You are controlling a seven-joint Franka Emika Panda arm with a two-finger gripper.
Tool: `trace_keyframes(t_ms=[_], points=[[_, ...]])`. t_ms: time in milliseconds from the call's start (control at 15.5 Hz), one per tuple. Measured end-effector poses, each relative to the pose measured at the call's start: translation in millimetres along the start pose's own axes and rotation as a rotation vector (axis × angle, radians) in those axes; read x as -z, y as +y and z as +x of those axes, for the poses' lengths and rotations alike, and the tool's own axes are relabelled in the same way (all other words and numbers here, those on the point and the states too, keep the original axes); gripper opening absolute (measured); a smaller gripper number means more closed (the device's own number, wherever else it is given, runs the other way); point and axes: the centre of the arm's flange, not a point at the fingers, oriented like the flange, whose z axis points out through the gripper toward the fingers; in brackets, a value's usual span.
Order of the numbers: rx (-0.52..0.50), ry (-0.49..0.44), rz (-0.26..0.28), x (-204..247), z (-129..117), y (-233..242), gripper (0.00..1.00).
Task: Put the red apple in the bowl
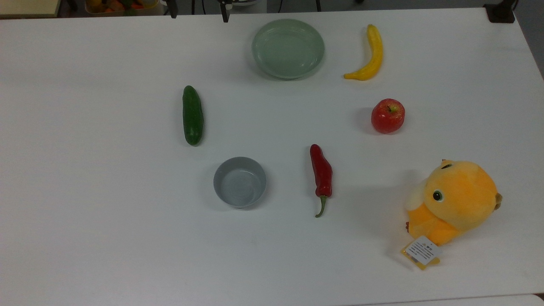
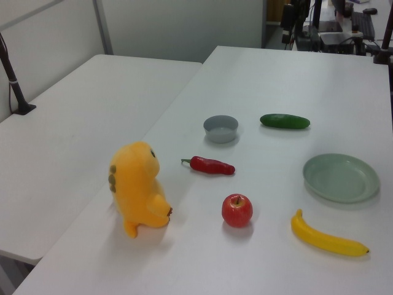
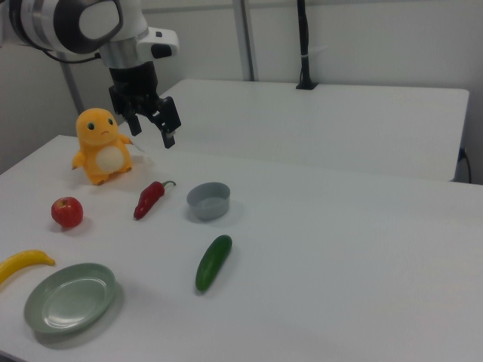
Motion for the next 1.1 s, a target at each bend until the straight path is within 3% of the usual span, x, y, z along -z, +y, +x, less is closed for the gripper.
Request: trace_keyframes(t_ms=[711, 1099], points=[[0.095, -0.001, 0.016, -14.2, -0.8, -24.2, 1.00], [0.205, 0.075, 0.056, -51.7, -4.8, -122.0, 1.00]])
